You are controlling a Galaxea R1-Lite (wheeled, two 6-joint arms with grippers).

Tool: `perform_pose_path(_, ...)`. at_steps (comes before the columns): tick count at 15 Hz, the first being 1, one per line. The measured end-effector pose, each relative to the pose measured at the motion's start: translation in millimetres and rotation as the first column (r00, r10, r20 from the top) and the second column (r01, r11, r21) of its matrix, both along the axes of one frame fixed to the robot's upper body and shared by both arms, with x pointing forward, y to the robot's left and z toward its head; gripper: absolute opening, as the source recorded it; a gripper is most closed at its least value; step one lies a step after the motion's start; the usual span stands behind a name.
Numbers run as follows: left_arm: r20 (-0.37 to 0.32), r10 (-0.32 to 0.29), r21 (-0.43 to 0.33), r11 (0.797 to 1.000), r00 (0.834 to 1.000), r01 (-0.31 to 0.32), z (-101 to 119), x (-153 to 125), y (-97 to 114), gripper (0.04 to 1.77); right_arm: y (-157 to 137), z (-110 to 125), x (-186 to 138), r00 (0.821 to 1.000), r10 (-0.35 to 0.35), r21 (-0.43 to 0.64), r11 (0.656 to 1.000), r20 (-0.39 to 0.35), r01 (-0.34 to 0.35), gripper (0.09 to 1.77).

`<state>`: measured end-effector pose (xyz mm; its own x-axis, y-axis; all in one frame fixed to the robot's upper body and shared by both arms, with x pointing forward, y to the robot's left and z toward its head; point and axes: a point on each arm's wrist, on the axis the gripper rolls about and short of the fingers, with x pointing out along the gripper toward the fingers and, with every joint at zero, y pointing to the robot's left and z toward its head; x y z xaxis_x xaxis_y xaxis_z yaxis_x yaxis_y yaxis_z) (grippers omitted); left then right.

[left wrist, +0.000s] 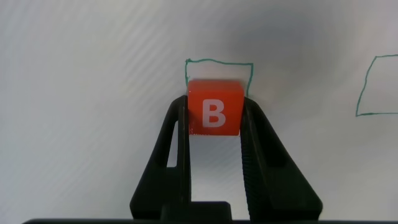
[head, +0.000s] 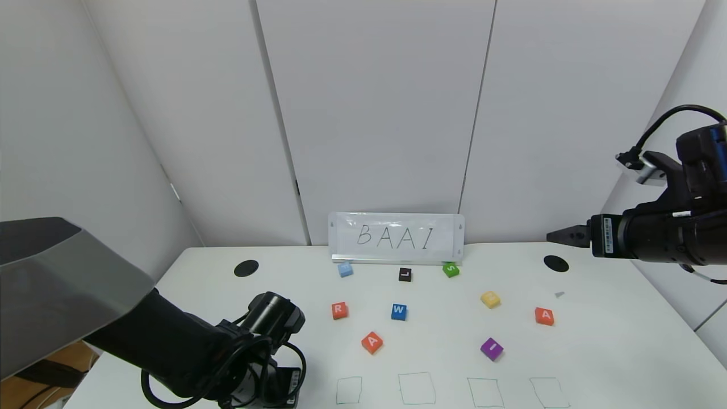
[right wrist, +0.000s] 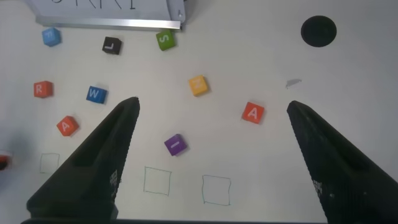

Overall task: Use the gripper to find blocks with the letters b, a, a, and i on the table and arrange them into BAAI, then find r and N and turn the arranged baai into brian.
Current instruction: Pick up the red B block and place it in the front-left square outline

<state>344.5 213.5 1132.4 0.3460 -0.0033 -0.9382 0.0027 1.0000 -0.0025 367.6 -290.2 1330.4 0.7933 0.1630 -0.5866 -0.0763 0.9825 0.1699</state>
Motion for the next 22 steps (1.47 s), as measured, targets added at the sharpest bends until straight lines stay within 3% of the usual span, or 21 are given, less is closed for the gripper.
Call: perform_pose_path(22, -0.006, -0.018, 0.007, 1.000, 1.000, 0.018, -5.1, 3.7, -3.3, 0.53, 0.1, -0.5, 0.4, 1.000, 0.000, 0.000, 1.000, -0.002, 0.000, 1.71)
